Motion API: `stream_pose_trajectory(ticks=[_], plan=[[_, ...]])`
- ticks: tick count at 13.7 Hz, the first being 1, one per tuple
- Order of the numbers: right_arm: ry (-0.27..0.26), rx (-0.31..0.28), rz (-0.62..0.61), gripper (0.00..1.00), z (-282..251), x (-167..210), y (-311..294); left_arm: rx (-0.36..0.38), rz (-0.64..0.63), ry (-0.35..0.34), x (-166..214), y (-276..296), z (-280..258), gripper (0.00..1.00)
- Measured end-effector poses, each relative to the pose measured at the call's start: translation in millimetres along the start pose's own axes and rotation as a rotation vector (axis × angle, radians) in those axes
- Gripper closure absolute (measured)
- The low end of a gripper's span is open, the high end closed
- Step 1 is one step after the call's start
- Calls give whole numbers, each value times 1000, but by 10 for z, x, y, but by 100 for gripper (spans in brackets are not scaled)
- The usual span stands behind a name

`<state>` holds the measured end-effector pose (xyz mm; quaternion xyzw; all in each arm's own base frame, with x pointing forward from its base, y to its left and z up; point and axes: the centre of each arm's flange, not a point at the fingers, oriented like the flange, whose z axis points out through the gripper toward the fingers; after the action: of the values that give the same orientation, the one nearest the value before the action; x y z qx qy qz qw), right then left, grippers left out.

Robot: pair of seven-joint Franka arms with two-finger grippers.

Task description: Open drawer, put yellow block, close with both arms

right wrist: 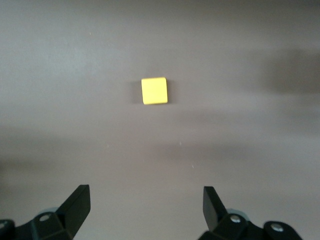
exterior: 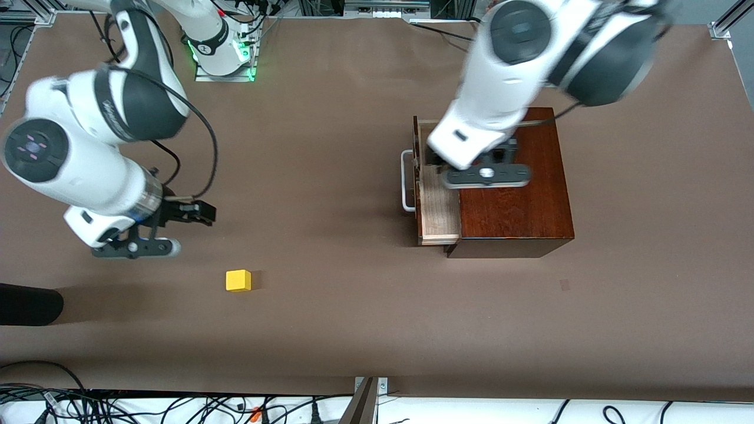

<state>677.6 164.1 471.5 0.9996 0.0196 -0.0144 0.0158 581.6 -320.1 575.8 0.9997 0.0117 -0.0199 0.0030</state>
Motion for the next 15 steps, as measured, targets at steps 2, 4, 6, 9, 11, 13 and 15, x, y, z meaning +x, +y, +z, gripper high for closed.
stream_pose_trajectory(ticks=[2,4,6,9,11,13,15], plan=[[15,-1,8,0,307,149,23,-1,78,-11,59,-593,-191,0],[29,-3,21,0,707,312,90,29,166,-18,109,-1300,-275,0],[44,-3,37,0,1169,467,208,54,226,-34,109,-1954,-291,0],[98,3,36,0,1825,651,240,66,206,-55,-51,-2593,-313,0],[142,11,29,0,2071,717,178,65,168,-50,-200,-2842,-340,0],[169,17,18,0,2181,741,96,64,141,-17,-293,-3007,-369,0],[180,19,11,0,2313,750,45,64,136,8,-313,-3040,-377,0]])
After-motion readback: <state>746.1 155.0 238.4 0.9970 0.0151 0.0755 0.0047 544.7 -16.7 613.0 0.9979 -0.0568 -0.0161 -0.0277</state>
